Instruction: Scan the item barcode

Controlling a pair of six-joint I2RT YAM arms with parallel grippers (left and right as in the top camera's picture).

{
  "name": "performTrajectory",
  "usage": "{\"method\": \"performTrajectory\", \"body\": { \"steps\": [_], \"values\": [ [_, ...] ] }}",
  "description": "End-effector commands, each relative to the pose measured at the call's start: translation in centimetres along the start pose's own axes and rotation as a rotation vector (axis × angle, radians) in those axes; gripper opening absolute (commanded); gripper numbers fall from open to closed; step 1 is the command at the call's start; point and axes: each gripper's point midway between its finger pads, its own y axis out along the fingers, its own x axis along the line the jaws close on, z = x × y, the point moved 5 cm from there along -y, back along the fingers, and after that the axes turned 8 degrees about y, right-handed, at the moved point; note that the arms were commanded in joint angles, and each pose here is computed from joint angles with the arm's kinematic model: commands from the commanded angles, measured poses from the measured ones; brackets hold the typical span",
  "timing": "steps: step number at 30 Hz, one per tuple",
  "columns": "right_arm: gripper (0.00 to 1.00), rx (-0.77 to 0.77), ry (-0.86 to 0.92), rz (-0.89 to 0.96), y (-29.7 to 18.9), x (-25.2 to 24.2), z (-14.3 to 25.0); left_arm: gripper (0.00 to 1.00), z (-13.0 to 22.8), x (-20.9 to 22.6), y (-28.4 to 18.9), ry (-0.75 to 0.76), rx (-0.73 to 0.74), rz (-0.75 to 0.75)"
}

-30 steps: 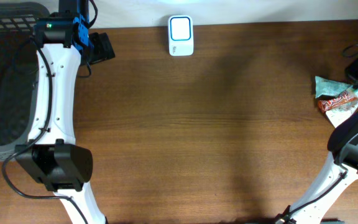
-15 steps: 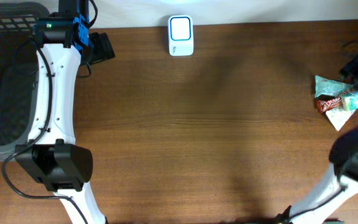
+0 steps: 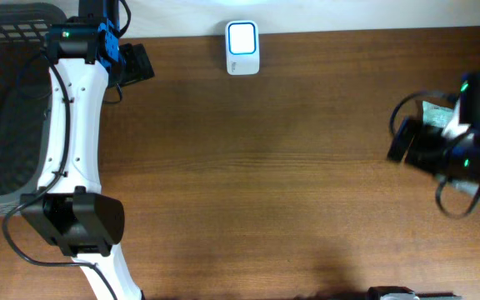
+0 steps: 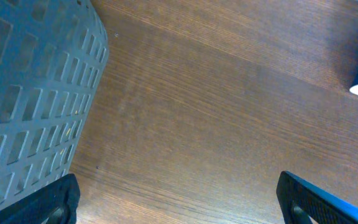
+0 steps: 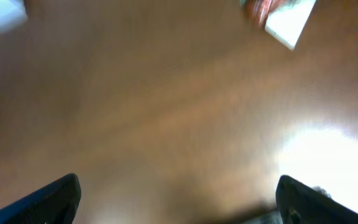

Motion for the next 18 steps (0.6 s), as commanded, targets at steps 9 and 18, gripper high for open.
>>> {"method": "performTrajectory", "body": {
  "steps": [9,18],
  "values": [
    [0.99,0.08,-0.037,-0.023,0.1,0.4,1.8,0.99,0.0,0.0,0.0,-0.007,-0.001,0.0],
    [0.99,0.105,-0.258,-0.057,1.3,2.3,6.3,0.99,0.0,0.0,0.0,-0.007,-0.001,0.0]
  ]
}}
